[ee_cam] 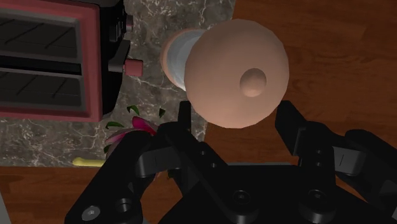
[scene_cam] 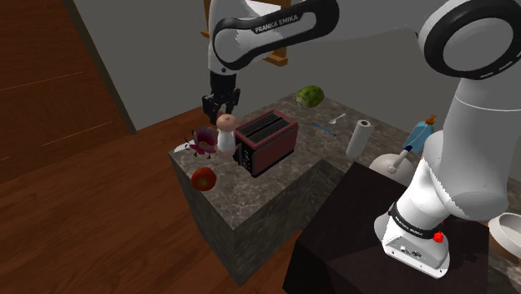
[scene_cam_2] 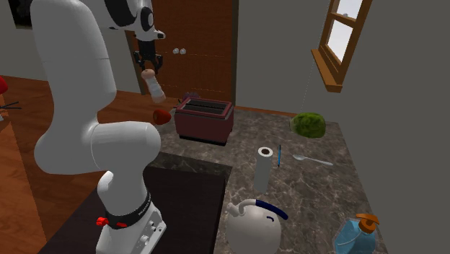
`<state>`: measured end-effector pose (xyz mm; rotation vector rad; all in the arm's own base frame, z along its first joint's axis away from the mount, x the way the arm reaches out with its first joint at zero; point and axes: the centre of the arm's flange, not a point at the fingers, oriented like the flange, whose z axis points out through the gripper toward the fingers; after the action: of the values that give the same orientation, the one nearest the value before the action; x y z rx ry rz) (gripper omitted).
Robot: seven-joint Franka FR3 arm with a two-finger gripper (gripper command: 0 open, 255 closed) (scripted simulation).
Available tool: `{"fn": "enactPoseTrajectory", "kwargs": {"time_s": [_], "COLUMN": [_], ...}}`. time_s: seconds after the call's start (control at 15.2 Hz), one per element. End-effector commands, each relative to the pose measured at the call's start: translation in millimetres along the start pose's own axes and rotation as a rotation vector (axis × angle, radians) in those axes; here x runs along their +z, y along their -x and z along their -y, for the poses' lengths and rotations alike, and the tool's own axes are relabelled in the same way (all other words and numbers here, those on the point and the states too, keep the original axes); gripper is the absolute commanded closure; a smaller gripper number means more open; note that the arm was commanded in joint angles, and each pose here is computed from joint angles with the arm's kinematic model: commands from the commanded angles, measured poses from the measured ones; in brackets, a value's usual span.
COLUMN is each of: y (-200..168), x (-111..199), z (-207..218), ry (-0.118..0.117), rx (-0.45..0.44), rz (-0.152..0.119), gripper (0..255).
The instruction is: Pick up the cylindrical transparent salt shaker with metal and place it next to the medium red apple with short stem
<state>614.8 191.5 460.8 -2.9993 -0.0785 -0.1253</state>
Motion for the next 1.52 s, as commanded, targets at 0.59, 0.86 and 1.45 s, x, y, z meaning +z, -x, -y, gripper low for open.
{"fn": "enactPoseTrajectory", "kwargs": {"time_s": [0.59,0.86,1.45], "y": [5,7,11], "x": [57,78,125], "z": [-7,-10,-17], "ry": [0.0,0.0,0.0], "rx": [0.0,0.0,0.0], "rz": [-0.001,-0.001,-0.001], "gripper": [255,255,255]}}
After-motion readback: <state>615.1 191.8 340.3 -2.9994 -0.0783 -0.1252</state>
